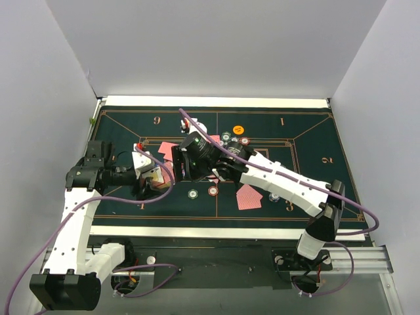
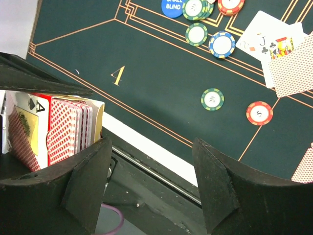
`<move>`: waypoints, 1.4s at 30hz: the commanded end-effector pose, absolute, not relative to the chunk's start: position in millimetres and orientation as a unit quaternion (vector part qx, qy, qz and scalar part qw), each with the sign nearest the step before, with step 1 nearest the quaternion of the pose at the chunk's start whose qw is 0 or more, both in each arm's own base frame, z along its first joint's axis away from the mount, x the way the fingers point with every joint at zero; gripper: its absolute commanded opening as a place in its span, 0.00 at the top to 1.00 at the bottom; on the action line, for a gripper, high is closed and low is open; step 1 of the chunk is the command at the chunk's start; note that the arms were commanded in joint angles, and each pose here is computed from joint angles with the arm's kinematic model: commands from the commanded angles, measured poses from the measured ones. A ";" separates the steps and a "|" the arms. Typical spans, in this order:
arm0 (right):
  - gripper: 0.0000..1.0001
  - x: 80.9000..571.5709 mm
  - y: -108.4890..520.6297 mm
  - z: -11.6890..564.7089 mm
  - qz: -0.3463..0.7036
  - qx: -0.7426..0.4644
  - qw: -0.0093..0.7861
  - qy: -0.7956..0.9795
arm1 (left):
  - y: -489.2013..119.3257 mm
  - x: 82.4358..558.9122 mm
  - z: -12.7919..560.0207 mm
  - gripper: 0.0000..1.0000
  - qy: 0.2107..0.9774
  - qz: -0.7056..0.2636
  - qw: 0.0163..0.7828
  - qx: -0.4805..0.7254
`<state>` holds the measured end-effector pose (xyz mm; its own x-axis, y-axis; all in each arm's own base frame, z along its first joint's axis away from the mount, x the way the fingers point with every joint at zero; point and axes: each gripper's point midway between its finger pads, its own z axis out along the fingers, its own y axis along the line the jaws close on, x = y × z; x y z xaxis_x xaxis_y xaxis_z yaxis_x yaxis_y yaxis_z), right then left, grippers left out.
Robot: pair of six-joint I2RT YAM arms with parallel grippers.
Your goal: Distribute texas hold em gaming equipment
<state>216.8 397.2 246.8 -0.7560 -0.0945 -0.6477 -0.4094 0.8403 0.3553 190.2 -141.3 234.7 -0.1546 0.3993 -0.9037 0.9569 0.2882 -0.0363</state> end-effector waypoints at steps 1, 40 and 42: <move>0.38 210.5 403.1 245.4 0.251 -0.146 0.315 0.904 | -146.1 186.2 242.5 1.00 0.650 -0.329 0.446 0.519; 0.36 260.8 220.1 201.1 0.240 0.084 0.318 0.914 | -109.9 218.2 100.9 1.00 0.609 -0.355 0.349 0.618; 0.36 262.6 218.4 201.6 0.242 0.089 0.317 0.913 | -110.4 215.8 101.6 1.00 0.596 -0.369 0.341 0.627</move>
